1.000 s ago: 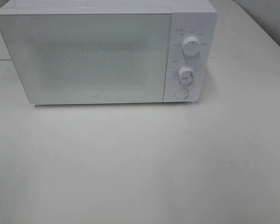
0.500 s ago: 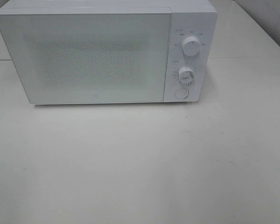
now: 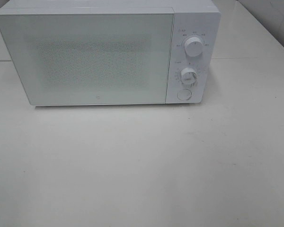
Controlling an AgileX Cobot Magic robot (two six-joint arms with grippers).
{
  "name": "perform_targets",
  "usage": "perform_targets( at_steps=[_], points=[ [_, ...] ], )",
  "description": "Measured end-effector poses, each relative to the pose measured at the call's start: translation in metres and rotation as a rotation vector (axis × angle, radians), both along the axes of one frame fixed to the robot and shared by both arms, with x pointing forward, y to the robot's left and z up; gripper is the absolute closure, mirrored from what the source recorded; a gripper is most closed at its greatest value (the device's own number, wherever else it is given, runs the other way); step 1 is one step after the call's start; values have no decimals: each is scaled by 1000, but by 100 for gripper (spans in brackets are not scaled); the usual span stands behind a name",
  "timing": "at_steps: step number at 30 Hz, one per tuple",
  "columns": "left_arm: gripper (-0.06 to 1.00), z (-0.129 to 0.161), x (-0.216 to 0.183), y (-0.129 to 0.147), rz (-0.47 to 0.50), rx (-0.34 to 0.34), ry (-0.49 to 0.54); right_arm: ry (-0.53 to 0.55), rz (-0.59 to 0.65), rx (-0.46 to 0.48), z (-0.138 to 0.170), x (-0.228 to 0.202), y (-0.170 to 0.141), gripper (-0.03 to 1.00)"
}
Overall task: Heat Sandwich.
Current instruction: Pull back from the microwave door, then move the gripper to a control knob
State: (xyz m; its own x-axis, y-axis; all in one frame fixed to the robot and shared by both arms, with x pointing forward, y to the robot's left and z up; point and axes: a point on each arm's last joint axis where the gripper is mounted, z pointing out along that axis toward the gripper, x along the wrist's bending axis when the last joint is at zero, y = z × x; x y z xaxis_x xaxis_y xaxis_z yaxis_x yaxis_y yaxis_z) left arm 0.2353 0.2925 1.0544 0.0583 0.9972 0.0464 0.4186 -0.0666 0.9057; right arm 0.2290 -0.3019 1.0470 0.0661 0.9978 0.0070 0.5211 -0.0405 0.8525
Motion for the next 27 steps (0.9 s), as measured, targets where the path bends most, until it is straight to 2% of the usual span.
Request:
perform_targets(
  at_steps=[16,24,27],
  points=[
    [-5,0,0,0,0,0,0,0,3,7,0,0,1,19],
    [-5,0,0,0,0,0,0,-107,21,-24,12,2,1,13],
    [-5,0,0,0,0,0,0,-112,23,-27,15,9,1,12]
  ],
)
